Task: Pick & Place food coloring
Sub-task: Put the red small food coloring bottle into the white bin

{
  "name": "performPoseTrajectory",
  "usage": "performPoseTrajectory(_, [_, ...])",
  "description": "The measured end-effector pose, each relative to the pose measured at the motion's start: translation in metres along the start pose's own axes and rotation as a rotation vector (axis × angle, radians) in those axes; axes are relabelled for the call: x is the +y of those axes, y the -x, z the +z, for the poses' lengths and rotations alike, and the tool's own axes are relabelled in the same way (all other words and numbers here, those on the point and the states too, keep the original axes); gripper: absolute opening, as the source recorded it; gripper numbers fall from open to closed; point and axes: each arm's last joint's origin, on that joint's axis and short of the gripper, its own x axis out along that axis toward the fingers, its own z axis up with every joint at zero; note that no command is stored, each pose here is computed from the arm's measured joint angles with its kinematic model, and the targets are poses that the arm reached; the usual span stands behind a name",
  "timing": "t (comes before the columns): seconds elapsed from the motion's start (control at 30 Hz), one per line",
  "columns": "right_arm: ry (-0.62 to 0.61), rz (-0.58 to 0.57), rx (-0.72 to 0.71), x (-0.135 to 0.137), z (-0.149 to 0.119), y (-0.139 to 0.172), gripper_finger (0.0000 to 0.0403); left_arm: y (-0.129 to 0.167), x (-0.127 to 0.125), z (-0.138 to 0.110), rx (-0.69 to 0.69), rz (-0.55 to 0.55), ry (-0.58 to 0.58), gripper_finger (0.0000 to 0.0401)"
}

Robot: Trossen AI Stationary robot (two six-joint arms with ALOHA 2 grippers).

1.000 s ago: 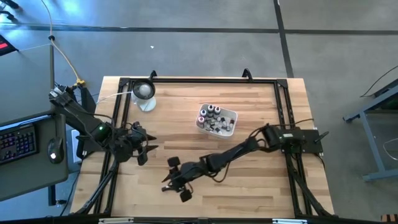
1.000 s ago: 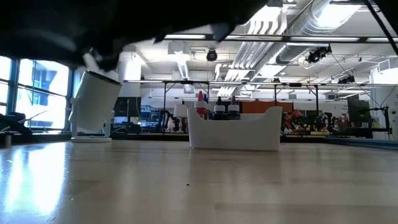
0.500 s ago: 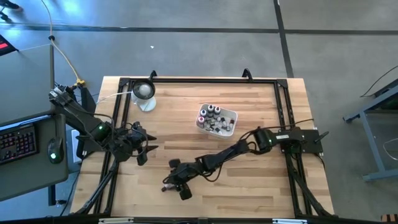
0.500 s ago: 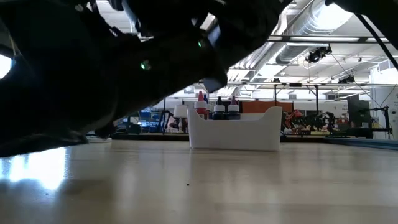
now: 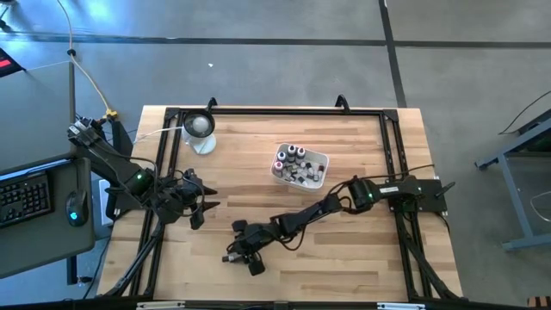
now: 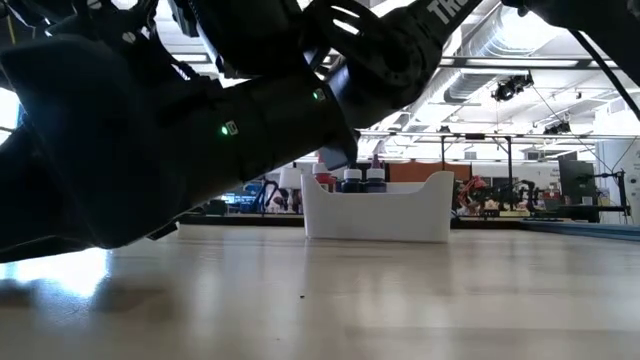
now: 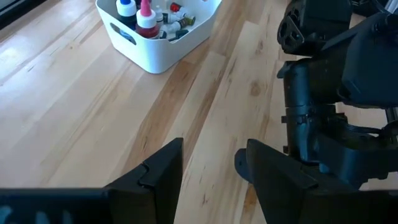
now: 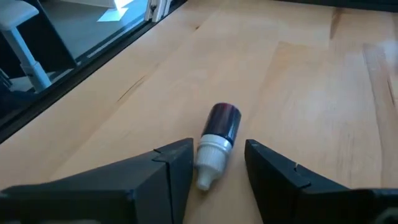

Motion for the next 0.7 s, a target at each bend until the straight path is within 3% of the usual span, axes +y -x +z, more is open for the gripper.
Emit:
performPoseTrajectory(0.33, [-0.01, -0.008, 0.01, -0.007, -0.001, 0.001, 0.0053, 0.0, 0.0, 0.0, 0.0, 0.0, 0.0, 0.0175])
performPoseTrajectory(0.47, [-0.067, 0.008, 0.013, -0.02, 0.003, 0.006, 0.0048, 0.0, 0.0, 0.0, 0.0, 0.0, 0.0, 0.0175])
performPoseTrajectory(0.6, [-0.084, -0.017, 0.02, -0.04, 0.032, 0.028, 0.0052, 0.001, 0.001, 0.001, -0.005, -0.004, 0.006, 0.0175])
performPoseTrajectory(0.7, [-0.052, -0.125, 0.093, -0.055, 0.065, 0.06, 0.0056, 0.003, 0.002, 0.001, -0.01, -0.005, 0.009, 0.0175])
